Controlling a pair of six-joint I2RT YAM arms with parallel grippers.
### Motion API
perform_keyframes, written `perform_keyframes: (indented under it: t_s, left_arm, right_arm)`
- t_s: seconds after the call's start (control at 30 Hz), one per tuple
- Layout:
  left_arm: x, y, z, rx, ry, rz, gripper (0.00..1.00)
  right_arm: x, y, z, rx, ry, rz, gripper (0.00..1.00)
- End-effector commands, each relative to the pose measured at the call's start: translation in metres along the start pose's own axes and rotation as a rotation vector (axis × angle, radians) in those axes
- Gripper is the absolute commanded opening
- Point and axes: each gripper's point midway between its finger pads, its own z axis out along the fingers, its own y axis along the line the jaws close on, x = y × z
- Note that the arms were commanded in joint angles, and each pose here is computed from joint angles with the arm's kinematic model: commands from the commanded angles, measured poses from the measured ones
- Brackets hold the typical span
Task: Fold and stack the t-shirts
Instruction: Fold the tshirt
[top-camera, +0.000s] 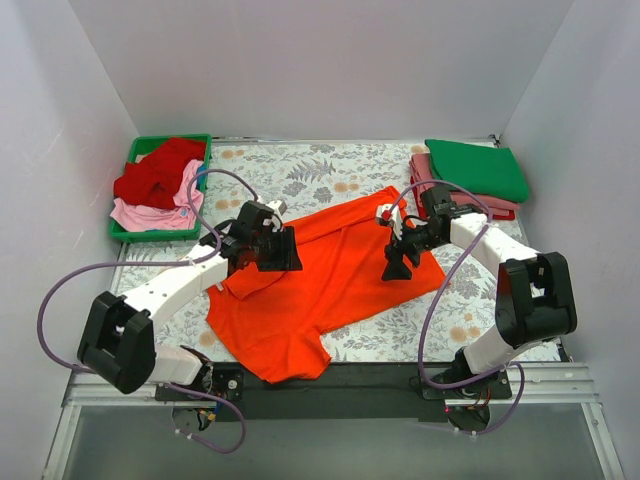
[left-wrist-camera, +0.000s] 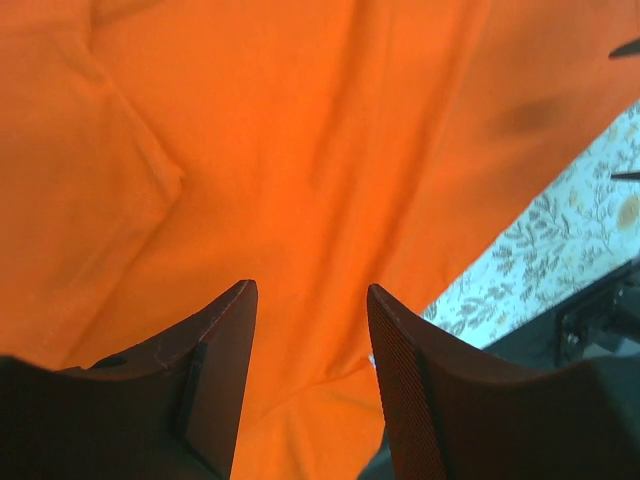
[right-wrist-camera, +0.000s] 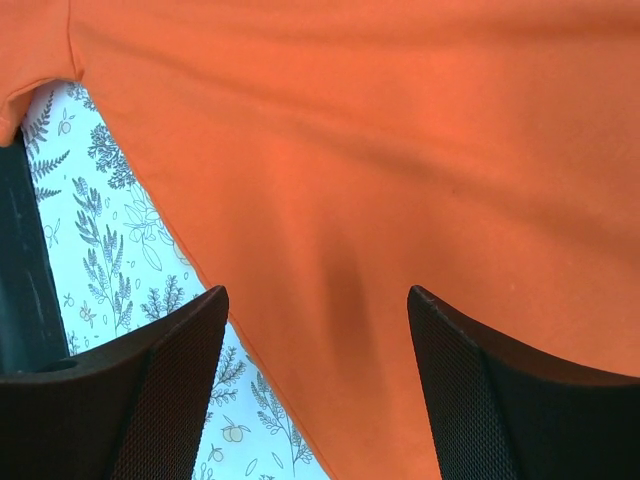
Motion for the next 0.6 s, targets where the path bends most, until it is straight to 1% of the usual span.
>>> perform_keyframes:
  t_s: [0.0, 0.13, 0.23, 0.4, 0.5, 0.57]
  left_arm:
    - [-0.036, -0.004, 0.001, -0.033, -0.096, 0.066, 0.47]
    - [-0.048, 0.007, 0.001, -0.091, -0.137, 0.070, 0.47]
    - [-0.058, 0.020, -0.005, -0.119, -0.177, 0.047, 0.47]
    - [-0.076, 0.051, -0.027, -0.130, -0.257, -0.044, 0.47]
    - [-0.088, 0.071, -0.047, -0.161, -0.327, -0.082, 0.45]
    - [-0.095, 0.082, -0.063, -0.193, -0.386, -0.096, 0.45]
  right_arm:
    - [0.001, -0.004, -0.002, 0.026, -0.015, 0.012, 0.79]
    - [0.004, -0.006, -0.001, 0.031, -0.014, 0.023, 0.78]
    - [0.005, -0.009, -0.001, 0.038, -0.014, 0.028, 0.78]
    - [0.003, -0.018, 0.000, 0.061, -0.012, 0.045, 0.74]
    - [-0.006, -0.035, 0.000, 0.093, -0.006, 0.071, 0.68]
    - [-0.021, -0.057, -0.001, 0.121, -0.009, 0.072, 0.63]
